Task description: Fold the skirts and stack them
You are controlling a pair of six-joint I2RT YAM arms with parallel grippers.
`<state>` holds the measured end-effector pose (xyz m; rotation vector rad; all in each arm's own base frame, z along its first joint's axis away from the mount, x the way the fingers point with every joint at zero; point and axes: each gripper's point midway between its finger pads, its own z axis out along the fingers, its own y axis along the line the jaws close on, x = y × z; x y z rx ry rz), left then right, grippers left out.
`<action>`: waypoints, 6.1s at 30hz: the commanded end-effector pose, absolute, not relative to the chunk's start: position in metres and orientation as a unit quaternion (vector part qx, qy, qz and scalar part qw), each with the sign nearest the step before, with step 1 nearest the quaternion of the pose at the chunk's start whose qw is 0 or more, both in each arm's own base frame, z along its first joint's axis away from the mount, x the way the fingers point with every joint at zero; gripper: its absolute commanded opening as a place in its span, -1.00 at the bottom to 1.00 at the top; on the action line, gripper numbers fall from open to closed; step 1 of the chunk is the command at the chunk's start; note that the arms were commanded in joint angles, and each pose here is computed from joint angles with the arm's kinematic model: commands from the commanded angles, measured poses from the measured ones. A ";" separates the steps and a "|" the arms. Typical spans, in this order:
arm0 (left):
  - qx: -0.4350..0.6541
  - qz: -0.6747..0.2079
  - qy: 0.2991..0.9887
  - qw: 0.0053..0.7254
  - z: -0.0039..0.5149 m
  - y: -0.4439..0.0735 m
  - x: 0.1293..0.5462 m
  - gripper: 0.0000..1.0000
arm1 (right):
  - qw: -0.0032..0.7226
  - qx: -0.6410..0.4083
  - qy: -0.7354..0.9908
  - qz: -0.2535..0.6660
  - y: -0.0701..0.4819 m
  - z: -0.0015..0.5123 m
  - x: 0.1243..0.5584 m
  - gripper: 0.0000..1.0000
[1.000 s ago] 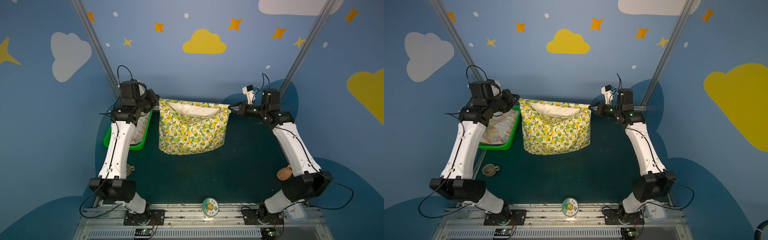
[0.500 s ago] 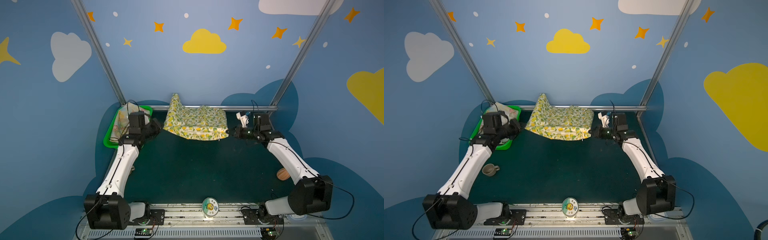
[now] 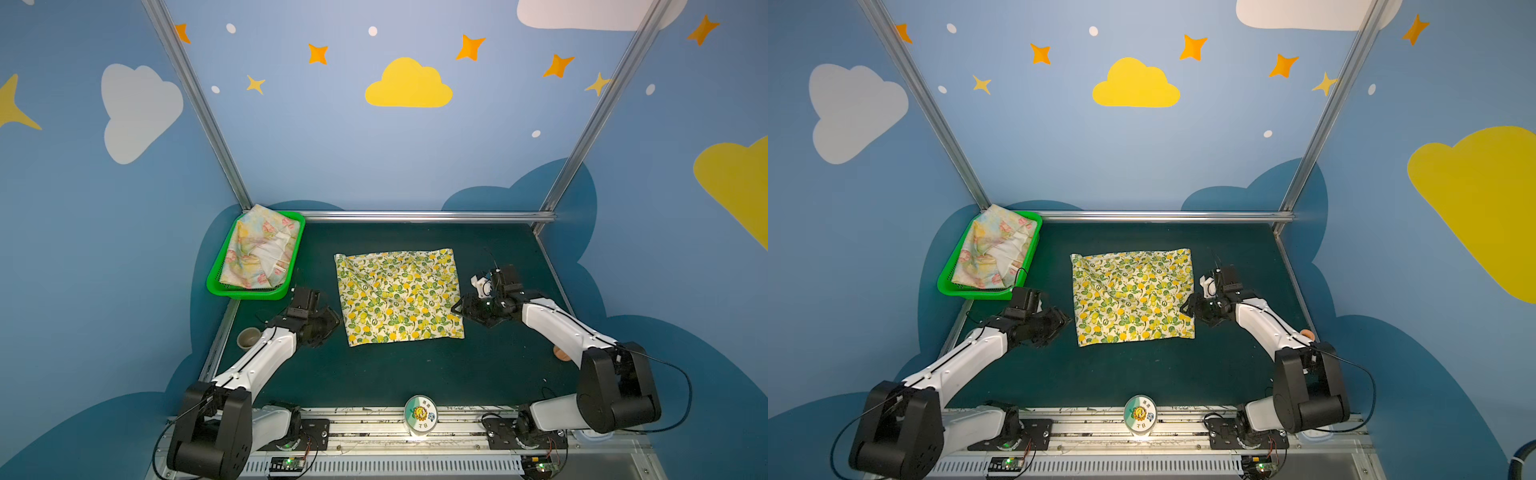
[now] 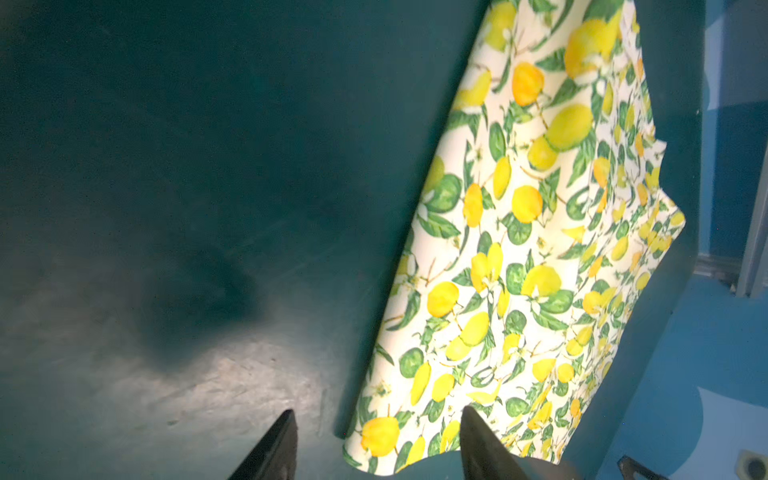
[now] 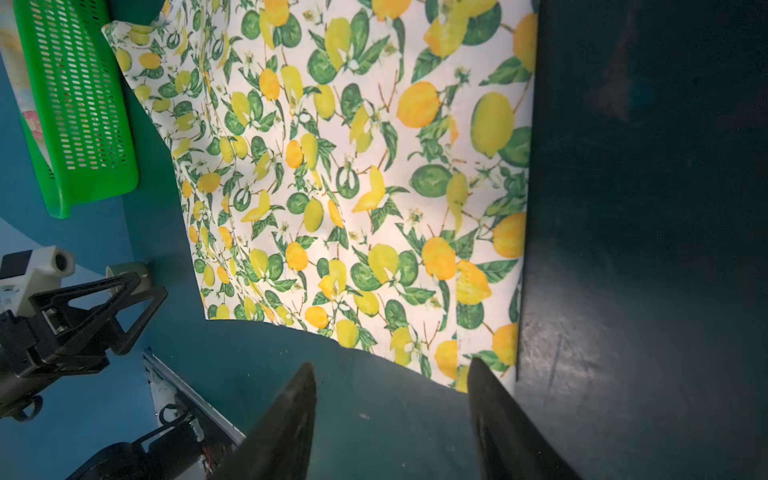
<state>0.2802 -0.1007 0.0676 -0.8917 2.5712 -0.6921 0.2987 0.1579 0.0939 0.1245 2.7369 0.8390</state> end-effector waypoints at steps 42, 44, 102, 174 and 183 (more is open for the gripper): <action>-0.266 -0.300 0.813 0.423 0.353 -0.073 0.412 -0.92 | 0.324 0.040 0.846 0.421 0.147 0.345 0.379 -1.00; -0.269 -0.297 0.810 0.428 0.356 -0.065 0.396 -0.92 | 0.346 0.010 0.830 0.437 0.151 0.351 0.360 -1.00; -0.285 -0.264 0.911 0.140 0.091 -0.127 0.293 0.24 | 0.109 0.082 0.931 0.340 0.133 0.125 0.331 -0.18; -0.146 -0.193 0.967 0.083 0.036 -0.185 0.311 -0.79 | 0.094 0.107 0.977 0.158 0.142 0.039 0.361 -1.00; -0.131 -0.176 0.975 0.045 0.004 -0.202 0.280 -0.81 | 0.071 0.140 0.976 0.149 0.125 0.013 0.370 -1.00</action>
